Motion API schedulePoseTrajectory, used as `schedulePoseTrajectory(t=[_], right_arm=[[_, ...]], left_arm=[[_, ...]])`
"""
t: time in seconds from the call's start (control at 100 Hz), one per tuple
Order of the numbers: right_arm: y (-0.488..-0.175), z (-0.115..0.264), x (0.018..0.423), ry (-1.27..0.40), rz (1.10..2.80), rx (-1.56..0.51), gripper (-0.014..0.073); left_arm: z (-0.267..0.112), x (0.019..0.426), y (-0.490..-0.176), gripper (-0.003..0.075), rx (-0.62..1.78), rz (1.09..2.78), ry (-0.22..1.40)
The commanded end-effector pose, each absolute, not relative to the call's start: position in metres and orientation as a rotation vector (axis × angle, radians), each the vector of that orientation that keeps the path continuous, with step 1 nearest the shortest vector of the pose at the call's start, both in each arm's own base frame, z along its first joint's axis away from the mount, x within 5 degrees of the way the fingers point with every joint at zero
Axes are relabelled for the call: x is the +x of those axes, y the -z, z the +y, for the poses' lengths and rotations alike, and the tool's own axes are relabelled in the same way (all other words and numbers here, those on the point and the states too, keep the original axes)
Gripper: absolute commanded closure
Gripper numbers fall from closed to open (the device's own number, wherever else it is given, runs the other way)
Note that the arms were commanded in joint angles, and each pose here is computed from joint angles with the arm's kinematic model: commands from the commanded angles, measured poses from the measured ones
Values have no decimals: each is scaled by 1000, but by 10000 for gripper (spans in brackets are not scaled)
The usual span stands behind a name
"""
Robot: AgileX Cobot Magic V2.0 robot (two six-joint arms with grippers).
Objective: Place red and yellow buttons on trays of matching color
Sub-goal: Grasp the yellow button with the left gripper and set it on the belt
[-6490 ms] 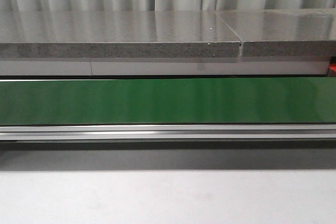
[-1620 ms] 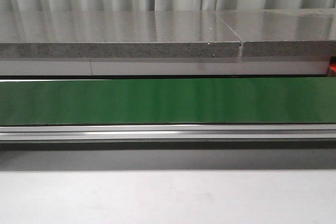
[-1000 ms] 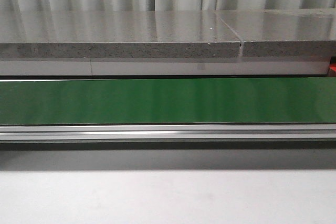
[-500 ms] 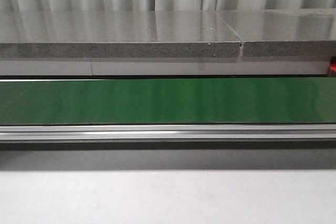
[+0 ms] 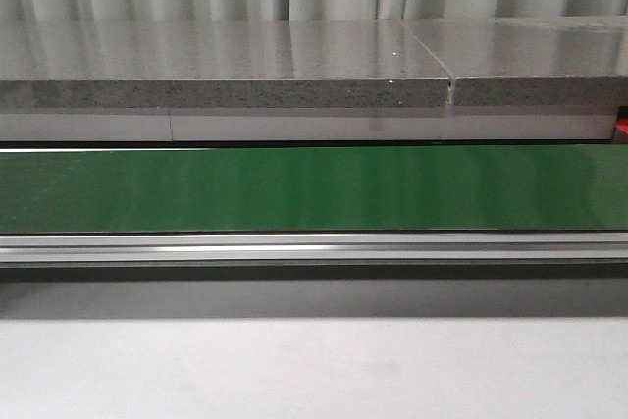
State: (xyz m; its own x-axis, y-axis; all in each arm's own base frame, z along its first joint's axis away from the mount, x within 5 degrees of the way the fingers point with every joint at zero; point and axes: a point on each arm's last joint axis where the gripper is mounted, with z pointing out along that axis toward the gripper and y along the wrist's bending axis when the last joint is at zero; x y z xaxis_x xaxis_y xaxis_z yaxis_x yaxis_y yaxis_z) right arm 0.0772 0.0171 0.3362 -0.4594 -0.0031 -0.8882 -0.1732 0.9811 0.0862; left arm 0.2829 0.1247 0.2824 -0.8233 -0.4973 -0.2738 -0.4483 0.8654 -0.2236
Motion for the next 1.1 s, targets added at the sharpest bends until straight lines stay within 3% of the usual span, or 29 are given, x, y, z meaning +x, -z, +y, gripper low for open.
schedulePoseTrajectory(t=[0.0, 0.28, 0.67, 0.77, 0.94, 1.09], right_arm=[[-349, 17, 79, -201, 1949, -129, 661], [-349, 17, 79, -201, 1949, -129, 661], [-349, 17, 79, -201, 1949, -129, 661], [-349, 17, 79, -201, 1949, -129, 661], [-349, 17, 79, -201, 1949, -129, 661], [-349, 17, 79, -201, 1949, -129, 661]], left_arm=[[107, 288, -313, 484, -606, 2650, 227], [77, 311, -316, 484, -435, 2717, 272], [79, 333, -293, 477, -429, 2872, 329], [79, 333, -292, 421, -430, 2871, 329], [79, 335, -294, 209, -411, 2853, 335], [78, 337, -298, 188, -416, 2805, 340]])
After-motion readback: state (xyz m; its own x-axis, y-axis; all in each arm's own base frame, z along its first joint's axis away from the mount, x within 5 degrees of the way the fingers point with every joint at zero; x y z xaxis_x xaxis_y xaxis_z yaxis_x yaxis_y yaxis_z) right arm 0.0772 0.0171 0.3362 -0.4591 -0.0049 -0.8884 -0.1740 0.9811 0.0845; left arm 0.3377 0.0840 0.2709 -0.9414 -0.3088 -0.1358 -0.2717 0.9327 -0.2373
